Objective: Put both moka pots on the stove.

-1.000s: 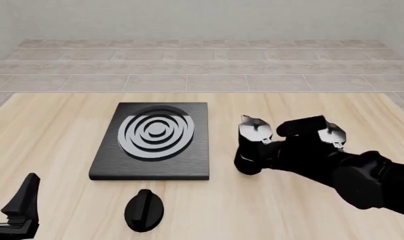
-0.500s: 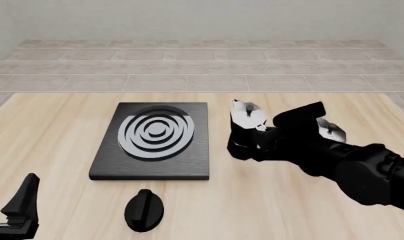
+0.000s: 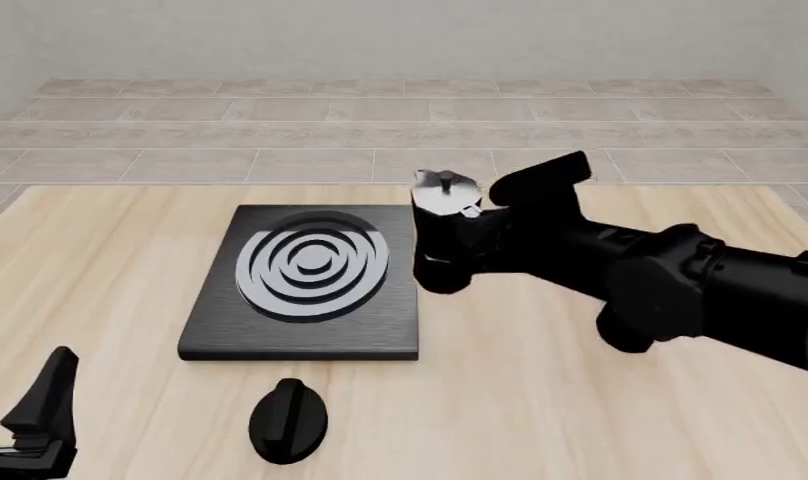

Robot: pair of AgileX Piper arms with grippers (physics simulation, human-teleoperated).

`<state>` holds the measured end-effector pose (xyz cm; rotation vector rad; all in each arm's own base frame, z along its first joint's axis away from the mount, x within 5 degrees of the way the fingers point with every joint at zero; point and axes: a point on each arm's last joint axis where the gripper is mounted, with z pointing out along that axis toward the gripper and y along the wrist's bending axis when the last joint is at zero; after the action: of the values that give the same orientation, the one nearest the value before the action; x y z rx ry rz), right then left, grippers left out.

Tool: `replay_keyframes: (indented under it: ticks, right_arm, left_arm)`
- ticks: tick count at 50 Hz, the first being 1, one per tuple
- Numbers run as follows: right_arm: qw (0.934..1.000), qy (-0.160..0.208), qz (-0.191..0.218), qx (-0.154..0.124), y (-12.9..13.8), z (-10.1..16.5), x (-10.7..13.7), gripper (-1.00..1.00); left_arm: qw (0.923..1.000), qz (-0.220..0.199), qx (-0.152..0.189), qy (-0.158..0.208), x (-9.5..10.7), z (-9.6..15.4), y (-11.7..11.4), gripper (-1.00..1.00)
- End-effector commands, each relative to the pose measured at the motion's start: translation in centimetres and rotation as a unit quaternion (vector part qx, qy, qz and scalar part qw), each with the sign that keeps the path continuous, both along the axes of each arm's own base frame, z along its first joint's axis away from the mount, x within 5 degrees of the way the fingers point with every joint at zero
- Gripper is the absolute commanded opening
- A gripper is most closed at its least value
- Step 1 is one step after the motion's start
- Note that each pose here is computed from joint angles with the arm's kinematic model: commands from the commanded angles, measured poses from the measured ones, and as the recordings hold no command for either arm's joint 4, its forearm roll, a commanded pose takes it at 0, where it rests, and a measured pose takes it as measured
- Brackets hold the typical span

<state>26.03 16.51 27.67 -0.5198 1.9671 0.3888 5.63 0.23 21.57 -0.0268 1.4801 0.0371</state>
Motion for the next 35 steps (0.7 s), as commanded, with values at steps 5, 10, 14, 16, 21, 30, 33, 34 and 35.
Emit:
replay_keyframes:
  ticks: [5, 10, 14, 16, 21, 30, 33, 34, 35]
  right_arm:
    - [0.9991, -0.033, 0.021, 0.014, 3.1, 2.5, 2.6, -1.0]
    - [0.9989, -0.036, 0.023, 0.017, 3.7, 2.6, 3.2, -1.0]
    - [0.9987, -0.041, 0.022, 0.022, 4.4, 3.0, 4.1, -1.0]
    - [0.9985, -0.044, 0.022, 0.024, 4.6, 3.1, 4.4, -1.0]
    - [0.9982, -0.048, 0.024, 0.028, 5.2, 3.1, 5.0, -1.0]
    - [0.9979, -0.051, 0.023, 0.033, 6.0, 2.4, 6.1, -1.0]
    - [0.9977, -0.053, 0.025, 0.034, 6.4, 2.3, 6.4, -1.0]
    - [0.9976, -0.053, 0.026, 0.036, 6.5, 2.3, 6.4, -1.0]
    - [0.9975, -0.056, 0.027, 0.035, 6.7, 2.3, 6.6, -1.0]
  left_arm:
    - [1.0, -0.001, 0.002, -0.001, 0.0, 0.0, 0.0, 1.0]
    - [1.0, -0.002, 0.003, -0.001, 0.0, 0.1, 0.0, 1.0]
    - [1.0, -0.003, 0.003, -0.001, 0.0, 0.1, 0.0, 1.0]
    - [1.0, -0.002, 0.003, -0.001, 0.0, 0.1, 0.0, 1.0]
    - [1.0, -0.002, 0.003, -0.002, 0.0, 0.2, 0.0, 1.0]
    - [1.0, -0.002, 0.003, -0.002, 0.0, 0.1, 0.0, 1.0]
    - [1.0, -0.002, 0.002, -0.003, 0.0, 0.1, 0.0, 1.0]
    - [1.0, -0.002, 0.002, -0.003, 0.0, 0.0, 0.0, 1.0]
    - [1.0, -0.003, 0.002, -0.003, 0.0, 0.1, 0.0, 1.0]
